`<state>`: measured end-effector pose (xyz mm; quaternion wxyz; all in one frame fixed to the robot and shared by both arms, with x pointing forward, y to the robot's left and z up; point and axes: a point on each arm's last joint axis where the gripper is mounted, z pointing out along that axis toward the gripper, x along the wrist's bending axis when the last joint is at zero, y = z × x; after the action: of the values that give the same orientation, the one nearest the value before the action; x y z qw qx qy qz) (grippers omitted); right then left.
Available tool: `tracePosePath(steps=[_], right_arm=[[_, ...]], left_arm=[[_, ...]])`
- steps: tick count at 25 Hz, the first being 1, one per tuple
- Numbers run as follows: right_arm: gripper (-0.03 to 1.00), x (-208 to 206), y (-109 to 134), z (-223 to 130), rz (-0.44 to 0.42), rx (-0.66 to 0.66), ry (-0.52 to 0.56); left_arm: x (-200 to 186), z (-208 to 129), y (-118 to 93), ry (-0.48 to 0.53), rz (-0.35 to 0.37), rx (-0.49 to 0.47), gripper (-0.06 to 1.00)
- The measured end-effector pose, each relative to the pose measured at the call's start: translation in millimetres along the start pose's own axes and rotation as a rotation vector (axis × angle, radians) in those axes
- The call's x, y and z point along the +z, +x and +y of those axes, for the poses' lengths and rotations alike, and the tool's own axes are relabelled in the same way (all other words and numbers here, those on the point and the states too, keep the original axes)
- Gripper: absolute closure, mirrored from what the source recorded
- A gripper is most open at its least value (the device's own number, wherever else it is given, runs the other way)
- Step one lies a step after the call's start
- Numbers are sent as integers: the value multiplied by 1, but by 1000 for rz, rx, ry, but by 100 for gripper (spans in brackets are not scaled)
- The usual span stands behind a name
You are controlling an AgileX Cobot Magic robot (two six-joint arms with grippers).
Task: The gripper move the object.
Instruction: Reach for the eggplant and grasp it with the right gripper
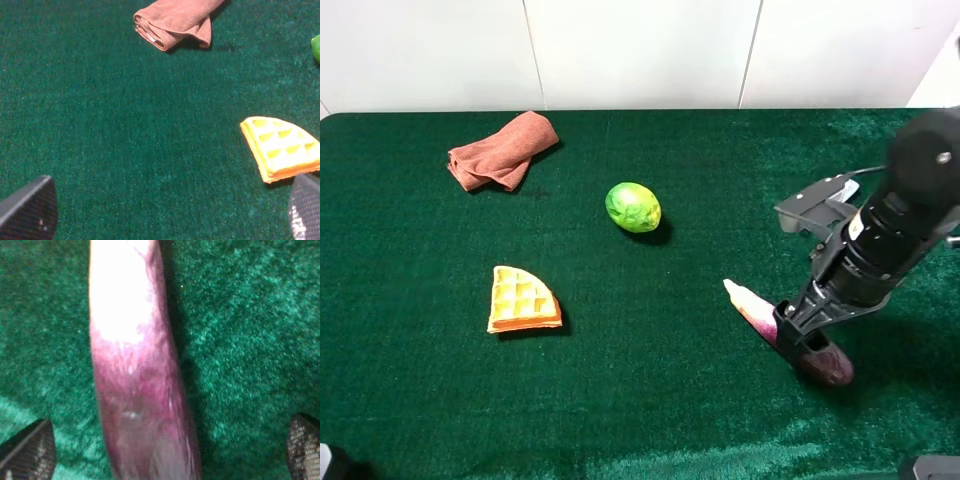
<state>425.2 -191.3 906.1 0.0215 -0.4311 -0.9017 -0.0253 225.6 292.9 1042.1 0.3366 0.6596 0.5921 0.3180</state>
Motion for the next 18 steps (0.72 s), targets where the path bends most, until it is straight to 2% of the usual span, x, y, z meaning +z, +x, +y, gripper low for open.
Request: tracePosePath(steps=[18], right_arm=[[27, 29, -3, 6, 7, 16, 51]], left_arm=[[0, 0, 0, 0, 0, 0, 2]])
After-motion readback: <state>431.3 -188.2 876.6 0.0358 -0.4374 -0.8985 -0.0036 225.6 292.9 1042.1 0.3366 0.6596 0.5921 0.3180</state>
